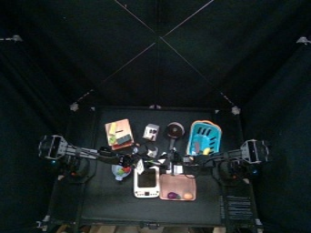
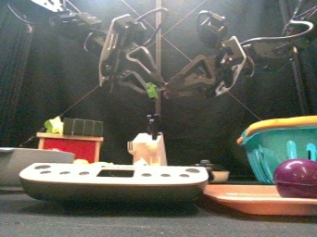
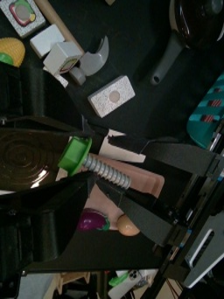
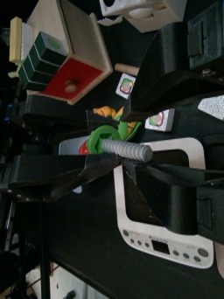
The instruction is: Hand over green screw
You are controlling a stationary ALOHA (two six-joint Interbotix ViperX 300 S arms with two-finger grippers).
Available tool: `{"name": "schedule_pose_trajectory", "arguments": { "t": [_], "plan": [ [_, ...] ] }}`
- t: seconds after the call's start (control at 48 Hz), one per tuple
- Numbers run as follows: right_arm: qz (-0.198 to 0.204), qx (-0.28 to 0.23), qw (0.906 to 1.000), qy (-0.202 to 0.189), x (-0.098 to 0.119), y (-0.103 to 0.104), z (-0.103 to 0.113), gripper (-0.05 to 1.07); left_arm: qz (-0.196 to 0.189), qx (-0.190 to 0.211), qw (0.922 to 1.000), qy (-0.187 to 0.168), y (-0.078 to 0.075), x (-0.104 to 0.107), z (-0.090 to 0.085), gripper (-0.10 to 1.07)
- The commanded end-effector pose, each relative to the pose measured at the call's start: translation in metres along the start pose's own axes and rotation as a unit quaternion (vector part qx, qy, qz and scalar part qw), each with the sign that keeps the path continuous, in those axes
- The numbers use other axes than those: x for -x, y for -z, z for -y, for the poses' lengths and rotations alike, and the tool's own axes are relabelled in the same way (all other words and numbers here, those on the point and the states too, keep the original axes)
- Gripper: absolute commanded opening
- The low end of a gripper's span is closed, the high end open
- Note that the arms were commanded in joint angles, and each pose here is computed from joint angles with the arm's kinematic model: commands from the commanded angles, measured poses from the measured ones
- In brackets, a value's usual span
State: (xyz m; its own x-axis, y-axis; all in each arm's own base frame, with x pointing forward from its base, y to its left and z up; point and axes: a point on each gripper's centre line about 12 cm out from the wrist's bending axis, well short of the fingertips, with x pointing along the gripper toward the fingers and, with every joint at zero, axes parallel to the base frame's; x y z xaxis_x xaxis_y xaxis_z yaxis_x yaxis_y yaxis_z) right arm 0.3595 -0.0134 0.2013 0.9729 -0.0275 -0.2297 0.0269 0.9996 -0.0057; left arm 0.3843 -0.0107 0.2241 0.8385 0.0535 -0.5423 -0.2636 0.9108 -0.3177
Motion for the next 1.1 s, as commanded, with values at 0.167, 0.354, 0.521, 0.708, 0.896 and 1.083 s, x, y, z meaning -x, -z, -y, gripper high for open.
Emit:
{"name": "schedule_pose_trajectory", "arguments": {
  "t": [0.167,0.354,0.521,0.708,0.896,1.083],
  "plan": [
    [0.02,0.001,0.9998,0.001,-0.001,-0.0137,0.0012,0.77,0.008,0.0,0.9999,0.007,-0.0056,0.0017,0.0037,0.64],
    [0.021,0.001,0.9998,0.001,-0.0014,-0.0149,0.0011,0.72,0.003,0.0,1.0,0.004,-0.0031,-0.0015,0.0022,0.64],
    [0.02,0.001,0.9998,0.0,-0.0009,-0.0145,0.0005,0.62,-0.002,0.0,1.0,0.0,-0.0008,-0.006,0.0002,0.64],
    [0.01,0.002,0.9999,0.0,-0.0019,-0.013,0.0006,0.54,0.0,0.0,1.0,0.0,-0.0021,-0.0055,0.0001,0.64],
    [0.002,0.004,1.0,0.0,-0.0017,-0.0108,0.0005,0.53,0.002,-0.003,1.0,0.001,-0.0029,-0.0034,0.0003,0.67],
    [-0.002,0.004,1.0,0.0,-0.0019,-0.0103,0.0006,0.53,0.003,-0.015,0.9999,0.0,-0.0027,-0.0021,-0.0002,0.76]
  ]
}}
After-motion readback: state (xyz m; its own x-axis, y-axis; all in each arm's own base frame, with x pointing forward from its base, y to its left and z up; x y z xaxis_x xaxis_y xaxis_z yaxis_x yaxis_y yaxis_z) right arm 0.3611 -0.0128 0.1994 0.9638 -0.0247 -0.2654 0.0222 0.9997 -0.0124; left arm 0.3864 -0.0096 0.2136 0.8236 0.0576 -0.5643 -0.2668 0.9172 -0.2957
